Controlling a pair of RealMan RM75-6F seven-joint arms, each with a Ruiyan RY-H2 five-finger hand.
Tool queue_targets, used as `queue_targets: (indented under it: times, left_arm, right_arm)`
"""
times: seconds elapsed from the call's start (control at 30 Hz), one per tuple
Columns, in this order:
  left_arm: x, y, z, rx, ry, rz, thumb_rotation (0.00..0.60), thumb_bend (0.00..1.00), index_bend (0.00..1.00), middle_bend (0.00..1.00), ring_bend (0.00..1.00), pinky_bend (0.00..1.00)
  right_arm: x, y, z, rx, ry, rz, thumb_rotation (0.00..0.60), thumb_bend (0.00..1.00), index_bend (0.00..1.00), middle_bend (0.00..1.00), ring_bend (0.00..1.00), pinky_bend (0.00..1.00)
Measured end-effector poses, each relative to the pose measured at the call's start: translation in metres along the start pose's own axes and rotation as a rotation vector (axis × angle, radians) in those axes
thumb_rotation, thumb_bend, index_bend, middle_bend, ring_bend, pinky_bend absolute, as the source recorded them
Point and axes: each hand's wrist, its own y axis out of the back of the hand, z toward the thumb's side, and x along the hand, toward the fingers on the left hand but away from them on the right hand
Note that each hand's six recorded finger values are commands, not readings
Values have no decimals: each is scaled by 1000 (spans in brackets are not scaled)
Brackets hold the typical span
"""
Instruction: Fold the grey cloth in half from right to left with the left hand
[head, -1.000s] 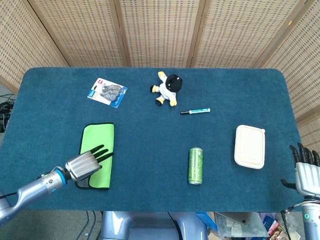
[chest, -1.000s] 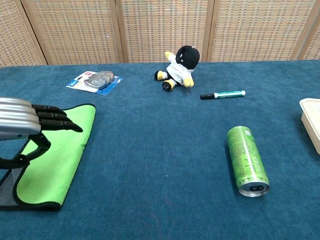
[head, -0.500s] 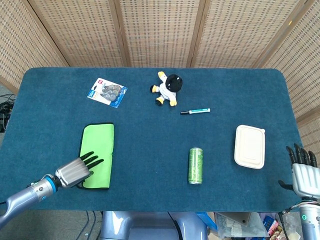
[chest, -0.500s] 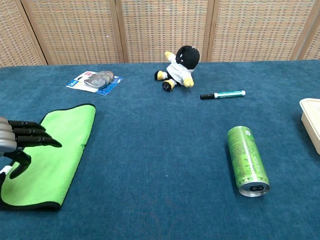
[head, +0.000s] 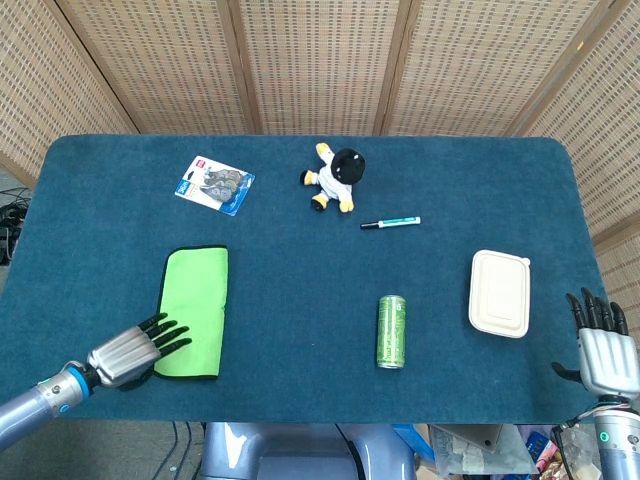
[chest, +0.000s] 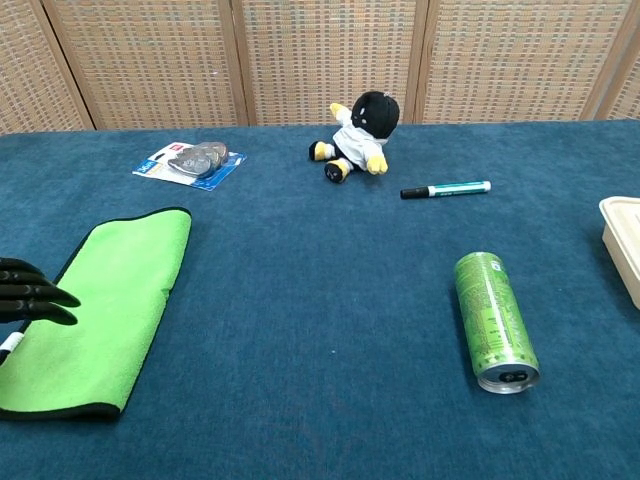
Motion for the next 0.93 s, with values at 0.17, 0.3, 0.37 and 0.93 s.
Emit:
queue_targets:
  times: [0.17,0.3,0.37,0.93]
  left_arm:
    - [-22,1,-11,-35,68,40,600,246,0,0,0,0]
    - [-42,5,-22,-104,153,92,600,198,0,0,0,0]
    - [-49,8,-30,-141,210,126,600,197,0,0,0,0]
    - [-80,19,-57,-437,747,608,600,188,0,0,0,0]
  right_arm:
    - [1,1,3,-4,14,-3,600,0,0,0,0,0]
    - [3,3,6,-10,25,-9,600,0,0,0,0,0]
    - [4,5,7,-16,32,-14,600,0,0,0,0,0]
    - [10,13,12,-65,76,-37,600,0,0,0,0,0]
